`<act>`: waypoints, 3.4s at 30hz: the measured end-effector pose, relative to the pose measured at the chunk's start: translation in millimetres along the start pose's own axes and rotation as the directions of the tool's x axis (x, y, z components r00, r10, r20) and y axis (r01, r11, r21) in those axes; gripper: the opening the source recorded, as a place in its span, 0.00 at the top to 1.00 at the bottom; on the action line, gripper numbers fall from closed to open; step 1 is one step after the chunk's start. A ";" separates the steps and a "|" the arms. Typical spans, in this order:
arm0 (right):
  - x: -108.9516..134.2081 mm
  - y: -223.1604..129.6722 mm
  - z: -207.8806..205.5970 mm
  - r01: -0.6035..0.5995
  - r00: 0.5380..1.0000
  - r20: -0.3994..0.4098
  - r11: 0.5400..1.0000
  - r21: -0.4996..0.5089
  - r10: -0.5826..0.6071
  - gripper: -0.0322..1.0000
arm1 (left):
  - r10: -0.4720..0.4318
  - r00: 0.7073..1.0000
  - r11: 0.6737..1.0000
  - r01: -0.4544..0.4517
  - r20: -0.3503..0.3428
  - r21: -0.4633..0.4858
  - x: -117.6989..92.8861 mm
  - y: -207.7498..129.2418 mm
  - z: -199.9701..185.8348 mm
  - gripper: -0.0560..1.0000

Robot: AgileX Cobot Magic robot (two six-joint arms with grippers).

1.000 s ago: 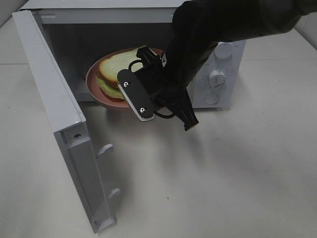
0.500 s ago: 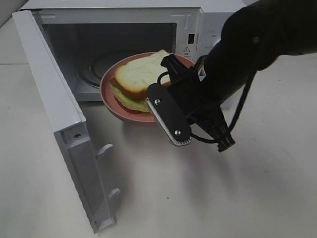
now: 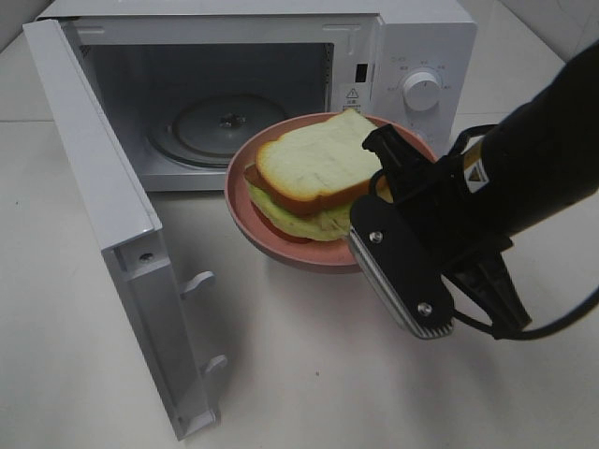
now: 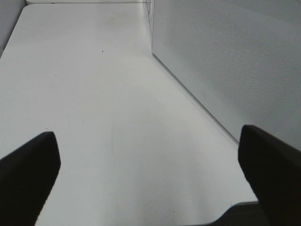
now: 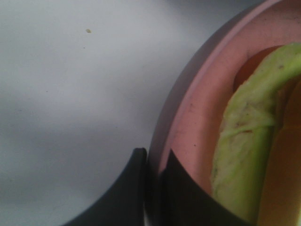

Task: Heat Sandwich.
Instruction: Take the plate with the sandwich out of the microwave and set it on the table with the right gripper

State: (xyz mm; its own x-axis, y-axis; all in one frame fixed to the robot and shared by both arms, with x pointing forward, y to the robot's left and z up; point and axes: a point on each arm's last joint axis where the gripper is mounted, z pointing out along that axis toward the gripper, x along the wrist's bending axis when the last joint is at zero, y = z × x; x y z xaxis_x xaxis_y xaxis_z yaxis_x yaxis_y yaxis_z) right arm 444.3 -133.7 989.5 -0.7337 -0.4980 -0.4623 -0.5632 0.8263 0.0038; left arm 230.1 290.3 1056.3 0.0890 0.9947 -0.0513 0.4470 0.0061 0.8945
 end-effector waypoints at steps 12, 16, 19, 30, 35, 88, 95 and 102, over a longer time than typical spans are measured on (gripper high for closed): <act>43.6 -5.1 -27.5 -0.118 0.992 0.039 0.993 -0.002 0.118 0.92 | 0.000 1.000 1.000 0.000 0.000 0.000 0.0 0.0 0.0 0.02; 52.3 -7.9 -31.9 -0.151 0.987 0.049 0.988 0.015 0.151 0.92 | 0.000 1.000 1.000 0.000 0.000 0.000 0.0 0.0 0.0 0.02; 60.8 -11.8 -34.8 -0.187 0.982 0.048 0.981 0.049 0.185 0.92 | 0.000 1.000 1.000 0.000 0.000 0.000 0.0 0.0 0.0 0.02; 68.4 -26.8 -43.3 -0.415 0.910 0.105 0.891 0.186 0.402 0.92 | 0.000 1.000 1.000 0.000 0.000 0.000 0.0 0.0 0.0 0.02; 70.7 -33.2 -44.8 -0.527 0.850 0.145 0.815 0.242 0.507 0.92 | 0.000 1.000 1.000 0.000 0.000 0.000 0.0 0.0 0.0 0.02; 80.3 -85.6 10.4 -0.950 0.043 0.543 -0.133 0.281 0.839 0.92 | 0.000 1.000 1.000 0.000 0.000 0.000 0.0 0.0 0.0 0.02; 84.0 -104.4 17.7 -0.943 -0.024 0.562 -0.205 0.262 0.827 0.92 | 0.000 1.000 1.000 0.000 0.000 0.000 0.0 0.0 0.0 0.02; 89.1 -123.3 27.2 -0.932 -0.071 0.570 -0.257 0.255 0.819 0.92 | 0.000 1.000 1.000 0.000 0.000 0.000 0.0 0.0 0.0 0.02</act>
State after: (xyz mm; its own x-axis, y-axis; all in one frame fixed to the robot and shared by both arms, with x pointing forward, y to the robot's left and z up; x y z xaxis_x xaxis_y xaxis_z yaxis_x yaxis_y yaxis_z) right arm 458.7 -272.8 923.7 -0.1928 0.8617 -0.4693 0.9257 0.3184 0.2043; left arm 230.1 290.3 1056.3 0.0890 0.9947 -0.0513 0.4470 0.0061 0.8945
